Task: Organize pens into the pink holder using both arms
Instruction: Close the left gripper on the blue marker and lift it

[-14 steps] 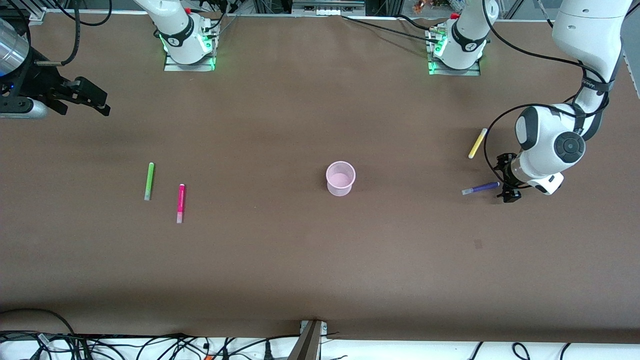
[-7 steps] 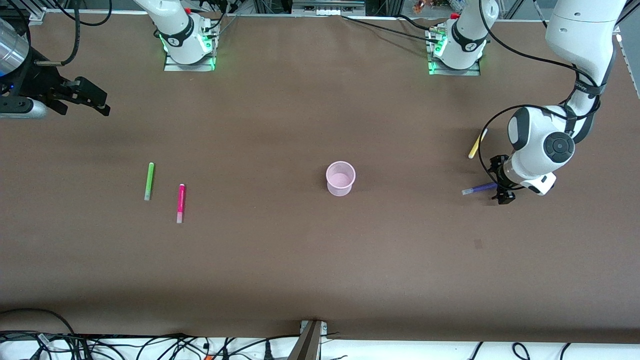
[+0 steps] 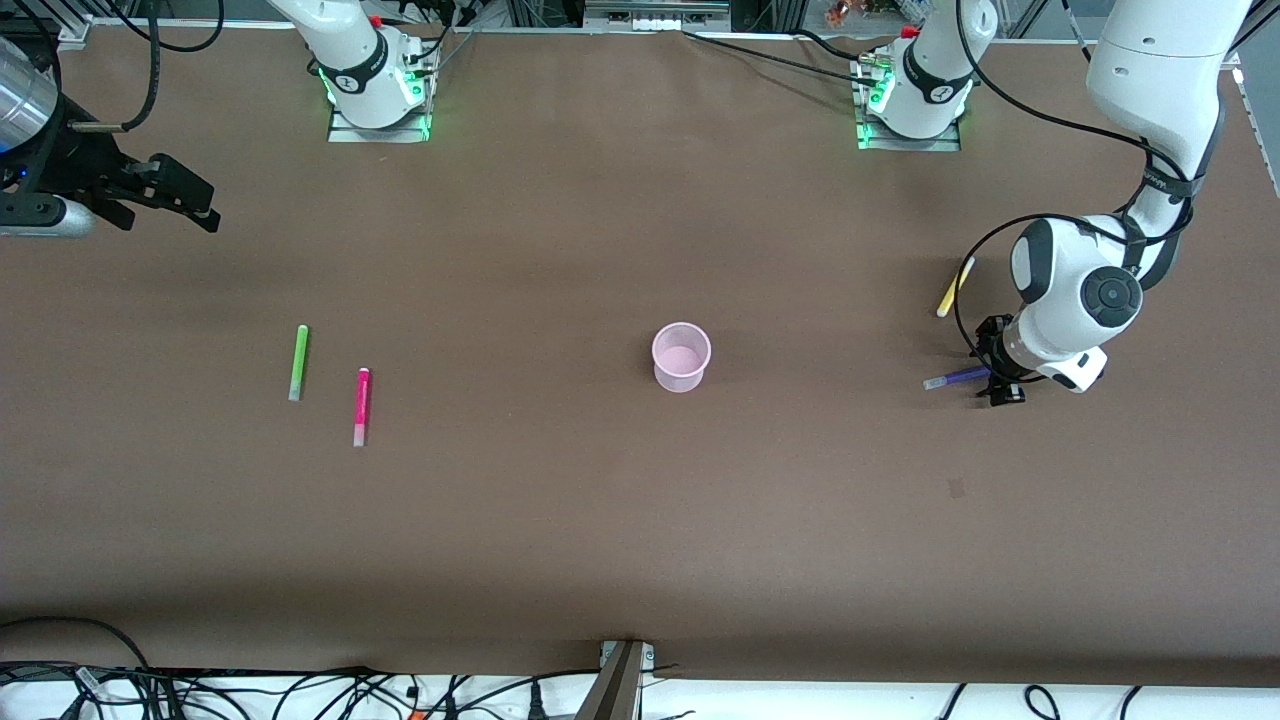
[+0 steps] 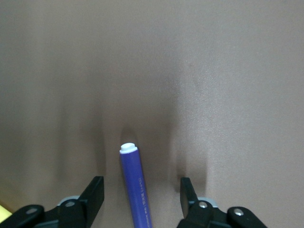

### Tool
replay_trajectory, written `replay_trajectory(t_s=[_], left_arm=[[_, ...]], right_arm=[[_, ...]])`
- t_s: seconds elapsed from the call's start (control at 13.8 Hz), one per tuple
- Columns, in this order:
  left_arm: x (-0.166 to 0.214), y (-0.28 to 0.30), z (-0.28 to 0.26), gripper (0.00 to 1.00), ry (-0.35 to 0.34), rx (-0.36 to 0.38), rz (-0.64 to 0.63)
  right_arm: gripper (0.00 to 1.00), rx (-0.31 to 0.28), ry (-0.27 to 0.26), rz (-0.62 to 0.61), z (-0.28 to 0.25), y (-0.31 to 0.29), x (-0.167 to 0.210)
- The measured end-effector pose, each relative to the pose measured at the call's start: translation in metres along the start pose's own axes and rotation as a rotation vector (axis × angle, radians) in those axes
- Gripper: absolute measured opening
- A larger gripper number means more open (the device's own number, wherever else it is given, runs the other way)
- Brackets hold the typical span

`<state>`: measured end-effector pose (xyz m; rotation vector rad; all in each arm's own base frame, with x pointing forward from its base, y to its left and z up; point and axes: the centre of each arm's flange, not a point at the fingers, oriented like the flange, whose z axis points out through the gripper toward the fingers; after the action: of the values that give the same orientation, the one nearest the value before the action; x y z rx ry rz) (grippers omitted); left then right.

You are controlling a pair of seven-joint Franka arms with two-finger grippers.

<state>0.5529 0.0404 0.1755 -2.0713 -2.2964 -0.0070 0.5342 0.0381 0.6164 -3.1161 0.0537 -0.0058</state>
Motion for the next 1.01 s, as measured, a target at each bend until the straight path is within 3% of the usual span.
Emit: replay_trajectory(t_s=[0.14, 0.58, 0.8, 1.01], left_arm=[[0.000, 0.000, 0.000, 0.48, 0.000, -0.001, 0.000], [0.000, 0.000, 0.001, 0.43, 0.000, -0.003, 0.000], [0.000, 0.002, 0.000, 0.17, 0.000, -0.008, 0.000], [0.000, 0.010, -0.008, 0.18, -0.001, -0.032, -0.001]], right_arm=[[1.00, 0.000, 0.004, 0.002, 0.000, 0.001, 0.001], [1.00, 0.001, -0.002, 0.010, 0.004, 0.005, 0.004], [1.00, 0.001, 0.001, 0.010, 0.003, 0.006, 0.004], [1.00, 0.001, 0.005, 0.010, 0.002, 0.006, 0.004]])
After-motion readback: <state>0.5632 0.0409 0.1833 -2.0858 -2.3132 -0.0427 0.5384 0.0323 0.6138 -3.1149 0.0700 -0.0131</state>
